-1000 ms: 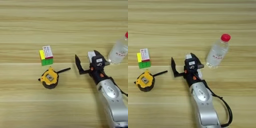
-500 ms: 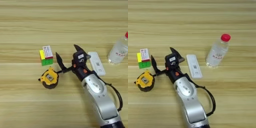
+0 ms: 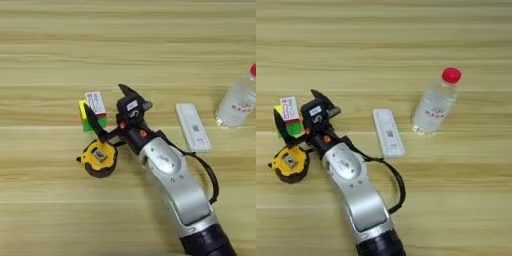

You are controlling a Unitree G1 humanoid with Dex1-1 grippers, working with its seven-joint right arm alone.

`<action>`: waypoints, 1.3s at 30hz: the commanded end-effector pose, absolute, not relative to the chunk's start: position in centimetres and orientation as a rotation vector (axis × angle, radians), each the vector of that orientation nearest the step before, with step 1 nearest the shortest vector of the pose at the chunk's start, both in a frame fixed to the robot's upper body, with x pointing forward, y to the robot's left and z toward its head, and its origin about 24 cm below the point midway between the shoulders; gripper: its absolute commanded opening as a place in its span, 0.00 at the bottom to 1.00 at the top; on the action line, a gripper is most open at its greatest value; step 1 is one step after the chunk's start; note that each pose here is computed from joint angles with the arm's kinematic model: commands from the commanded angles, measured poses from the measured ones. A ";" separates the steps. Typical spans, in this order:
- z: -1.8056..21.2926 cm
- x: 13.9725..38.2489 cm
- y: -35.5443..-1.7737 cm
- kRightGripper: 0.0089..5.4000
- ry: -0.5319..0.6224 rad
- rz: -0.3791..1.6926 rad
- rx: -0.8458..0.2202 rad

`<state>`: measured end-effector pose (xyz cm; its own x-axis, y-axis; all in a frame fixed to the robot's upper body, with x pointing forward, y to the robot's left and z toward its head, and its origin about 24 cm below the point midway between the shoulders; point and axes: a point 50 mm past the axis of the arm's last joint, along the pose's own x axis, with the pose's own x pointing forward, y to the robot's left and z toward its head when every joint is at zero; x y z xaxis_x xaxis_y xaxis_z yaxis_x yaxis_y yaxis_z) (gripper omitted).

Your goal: Move the objects on the table

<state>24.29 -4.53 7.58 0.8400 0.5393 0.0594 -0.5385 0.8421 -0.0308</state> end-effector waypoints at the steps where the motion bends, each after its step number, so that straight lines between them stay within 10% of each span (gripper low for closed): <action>1: 9.5 25.4 -3.3 0.99 -0.163 0.600 0.001; 34: 7.3 27.3 -3.4 0.99 -0.078 0.597 0.006; 39: 7.4 27.3 -3.5 0.85 -0.082 0.598 0.007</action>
<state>26.29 -4.34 4.29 0.8314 0.5526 -0.0576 -0.5532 0.8330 0.0058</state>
